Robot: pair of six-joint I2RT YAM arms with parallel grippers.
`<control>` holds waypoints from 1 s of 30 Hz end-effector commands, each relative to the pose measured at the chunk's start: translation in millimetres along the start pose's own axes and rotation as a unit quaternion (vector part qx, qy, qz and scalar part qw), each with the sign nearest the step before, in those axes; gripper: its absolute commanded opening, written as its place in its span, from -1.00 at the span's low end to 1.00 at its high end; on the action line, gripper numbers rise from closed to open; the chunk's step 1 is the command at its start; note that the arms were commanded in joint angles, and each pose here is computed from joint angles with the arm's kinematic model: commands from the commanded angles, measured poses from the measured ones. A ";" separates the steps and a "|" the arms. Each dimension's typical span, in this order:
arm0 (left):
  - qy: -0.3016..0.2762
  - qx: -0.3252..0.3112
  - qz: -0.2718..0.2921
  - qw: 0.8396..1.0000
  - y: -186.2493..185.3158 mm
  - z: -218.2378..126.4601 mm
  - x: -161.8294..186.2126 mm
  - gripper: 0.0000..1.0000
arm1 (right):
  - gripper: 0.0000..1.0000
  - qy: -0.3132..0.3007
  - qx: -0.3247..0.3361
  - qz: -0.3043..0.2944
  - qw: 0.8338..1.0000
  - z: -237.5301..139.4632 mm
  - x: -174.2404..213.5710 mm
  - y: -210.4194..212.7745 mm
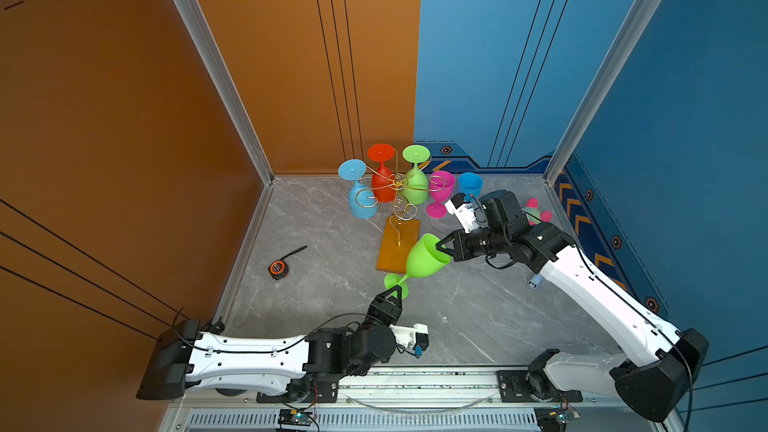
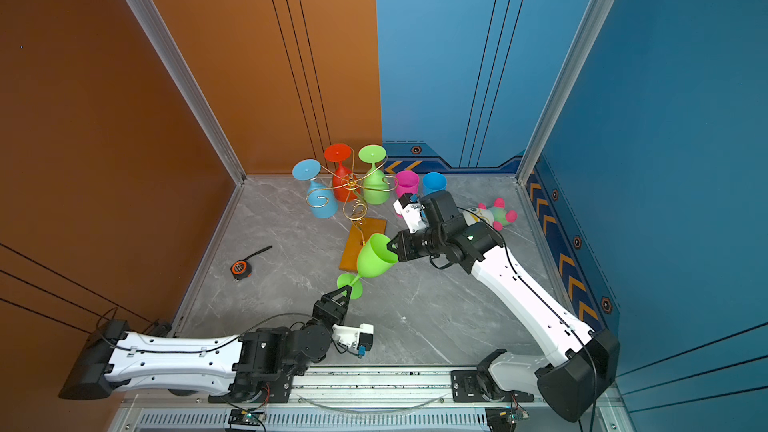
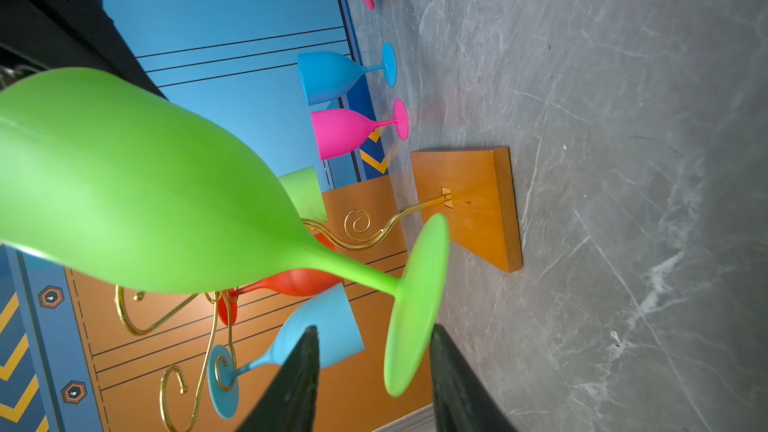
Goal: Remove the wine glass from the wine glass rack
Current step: 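Grasp the green glass's bowl rim with the right gripper beside the left, then open the left gripper and pull it back while the right holds the glass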
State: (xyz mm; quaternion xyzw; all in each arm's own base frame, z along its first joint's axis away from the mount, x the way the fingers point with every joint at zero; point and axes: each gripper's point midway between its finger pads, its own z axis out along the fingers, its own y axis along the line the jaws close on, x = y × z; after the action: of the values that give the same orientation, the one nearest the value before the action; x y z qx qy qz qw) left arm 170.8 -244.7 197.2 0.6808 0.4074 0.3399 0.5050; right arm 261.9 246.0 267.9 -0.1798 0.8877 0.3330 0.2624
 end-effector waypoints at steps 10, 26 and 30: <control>-0.013 -0.009 -0.280 0.960 28.7 -11.4 23.0 0.69 | -0.99 -0.010 0.189 -0.052 0.980 -21.4 -14.1 -59.2; 0.041 -0.025 -0.583 0.811 80.2 -15.5 104.9 0.93 | -1.00 0.009 0.339 -0.069 0.938 5.4 -54.8 -124.9; 0.068 -0.041 -0.628 0.774 81.8 -14.8 132.7 0.99 | -1.00 0.011 0.352 -0.068 0.934 18.9 -67.7 -135.4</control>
State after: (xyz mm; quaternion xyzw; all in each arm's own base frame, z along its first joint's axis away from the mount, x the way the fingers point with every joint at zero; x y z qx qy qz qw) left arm 232.5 -135.0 283.3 0.2617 0.7456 0.0594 0.6100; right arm 375.2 178.6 220.2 -0.1460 0.9408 0.0046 0.3060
